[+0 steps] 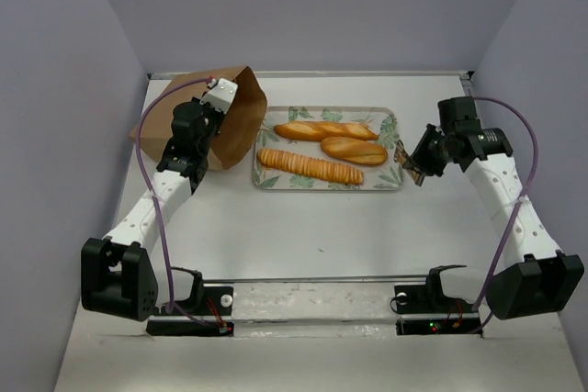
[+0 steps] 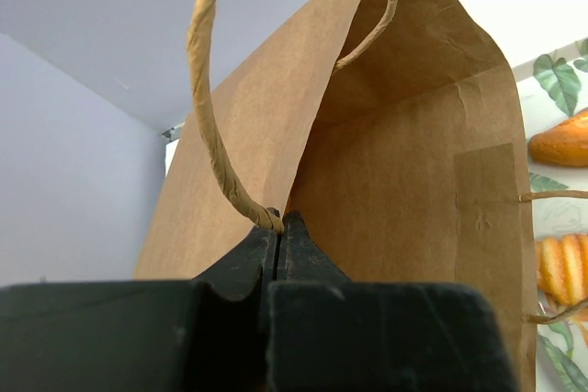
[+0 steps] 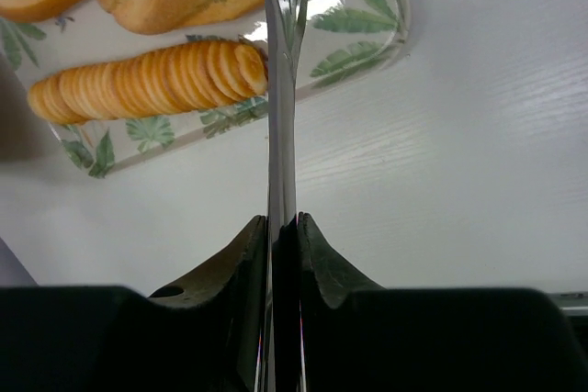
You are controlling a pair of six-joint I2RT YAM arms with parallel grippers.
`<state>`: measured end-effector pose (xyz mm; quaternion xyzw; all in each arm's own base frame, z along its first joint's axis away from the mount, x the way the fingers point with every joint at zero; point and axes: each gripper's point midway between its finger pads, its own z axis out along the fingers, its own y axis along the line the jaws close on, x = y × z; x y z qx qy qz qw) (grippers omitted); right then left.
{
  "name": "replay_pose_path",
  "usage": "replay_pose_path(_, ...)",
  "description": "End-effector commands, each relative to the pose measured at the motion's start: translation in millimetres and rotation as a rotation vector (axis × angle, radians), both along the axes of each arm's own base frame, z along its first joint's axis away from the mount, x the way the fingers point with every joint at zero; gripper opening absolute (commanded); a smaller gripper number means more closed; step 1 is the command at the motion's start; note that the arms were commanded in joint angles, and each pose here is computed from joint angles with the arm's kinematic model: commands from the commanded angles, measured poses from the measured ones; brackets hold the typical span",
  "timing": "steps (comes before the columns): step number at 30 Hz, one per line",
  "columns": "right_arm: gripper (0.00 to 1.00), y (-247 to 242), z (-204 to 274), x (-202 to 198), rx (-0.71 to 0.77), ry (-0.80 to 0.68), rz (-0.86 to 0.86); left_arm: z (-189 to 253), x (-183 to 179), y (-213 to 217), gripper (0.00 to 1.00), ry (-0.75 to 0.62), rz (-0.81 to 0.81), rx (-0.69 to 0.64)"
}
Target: Take the fake bread out of the paper bag
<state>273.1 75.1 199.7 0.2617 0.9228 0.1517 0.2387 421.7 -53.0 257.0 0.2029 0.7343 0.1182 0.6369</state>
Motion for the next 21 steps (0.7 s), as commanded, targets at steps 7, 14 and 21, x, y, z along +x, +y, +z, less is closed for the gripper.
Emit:
replay_pose_path(7, 0.14, 77.9, 131.5, 79.7, 0.169, -0.483, 0.356, 34.7, -8.3, -20.3, 0.0, -0.087, -0.132, -0.032)
replay_pose_path(14, 0.13, 201.9, 131.5, 80.1, 0.346, -0.571, 0.745, 34.7, -18.3, -21.1, 0.0, -0.075, -0.157, -0.01)
replay_pose_path(21, 0.13, 251.0, 124.6, 83.0, 0.462, -0.643, 0.902, 33.9, -22.9, -18.2, 0.0, -0.053, -0.146, -0.007)
